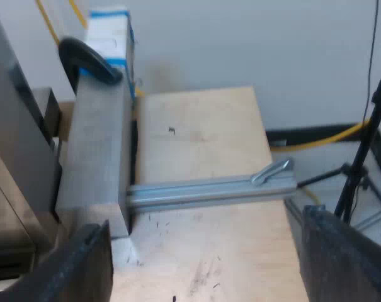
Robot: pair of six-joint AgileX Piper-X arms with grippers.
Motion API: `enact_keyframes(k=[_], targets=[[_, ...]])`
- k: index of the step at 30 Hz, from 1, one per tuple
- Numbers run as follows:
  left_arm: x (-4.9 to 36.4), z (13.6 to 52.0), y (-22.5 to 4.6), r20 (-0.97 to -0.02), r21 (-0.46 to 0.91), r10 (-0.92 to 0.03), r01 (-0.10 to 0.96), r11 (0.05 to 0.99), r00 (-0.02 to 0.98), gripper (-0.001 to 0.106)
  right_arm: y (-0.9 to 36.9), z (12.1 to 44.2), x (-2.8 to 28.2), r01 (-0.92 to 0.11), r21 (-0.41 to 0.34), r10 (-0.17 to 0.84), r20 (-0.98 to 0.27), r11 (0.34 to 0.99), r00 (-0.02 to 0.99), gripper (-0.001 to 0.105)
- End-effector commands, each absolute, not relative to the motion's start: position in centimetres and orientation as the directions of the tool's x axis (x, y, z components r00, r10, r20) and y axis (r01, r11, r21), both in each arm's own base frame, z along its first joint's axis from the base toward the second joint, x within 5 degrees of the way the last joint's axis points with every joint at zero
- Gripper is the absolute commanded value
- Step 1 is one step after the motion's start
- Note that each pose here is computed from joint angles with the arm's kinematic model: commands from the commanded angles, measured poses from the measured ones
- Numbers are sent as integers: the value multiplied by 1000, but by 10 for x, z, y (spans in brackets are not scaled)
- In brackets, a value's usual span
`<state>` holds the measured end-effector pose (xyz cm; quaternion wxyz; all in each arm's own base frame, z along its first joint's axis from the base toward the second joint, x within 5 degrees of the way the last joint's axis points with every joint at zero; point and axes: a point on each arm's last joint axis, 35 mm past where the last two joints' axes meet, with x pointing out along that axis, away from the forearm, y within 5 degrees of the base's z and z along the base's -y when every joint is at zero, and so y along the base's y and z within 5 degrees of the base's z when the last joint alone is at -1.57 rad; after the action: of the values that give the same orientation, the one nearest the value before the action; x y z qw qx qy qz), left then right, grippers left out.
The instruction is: Put the handle in the coffee machine
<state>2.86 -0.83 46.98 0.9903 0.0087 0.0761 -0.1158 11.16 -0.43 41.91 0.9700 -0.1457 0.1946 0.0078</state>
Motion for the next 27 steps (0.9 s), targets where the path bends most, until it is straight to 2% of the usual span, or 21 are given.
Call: enact_keyframes(k=[1,5,7,13,17,19,24,25,27], targets=[[16,462,-8,-163,-11,-215,216,976,963,72,-3,427,87,-64,-300,-39,-326,952,945,64],[-3,447,-9,-170,-13,-218,219,976,961,72,-2,434,50,-36,-307,-34,-221,951,975,64],[-10,436,-10,-178,-15,-218,219,976,960,72,-2,435,44,-30,-309,-35,-201,951,979,64],[-28,410,-11,-152,-10,-218,219,976,964,72,0,437,-1,10,-341,-35,-68,940,997,64],[-41,394,-11,-135,-24,-217,216,976,967,72,1,428,-17,12,-341,-35,-63,940,997,64],[-46,388,-11,-138,-32,-217,215,976,966,72,1,418,-24,7,-370,-35,-68,929,997,64],[-41,378,-11,-193,-47,-218,213,976,957,72,1,391,-33,11,-393,-35,-55,920,998,64],[-39,372,-11,-232,-62,-218,210,976,948,72,1,391,-33,11,-393,-35,-55,920,998,64],[-38,369,-11,-254,-71,-216,205,976,943,72,1,387,-29,4,-395,-35,-72,919,997,64]])
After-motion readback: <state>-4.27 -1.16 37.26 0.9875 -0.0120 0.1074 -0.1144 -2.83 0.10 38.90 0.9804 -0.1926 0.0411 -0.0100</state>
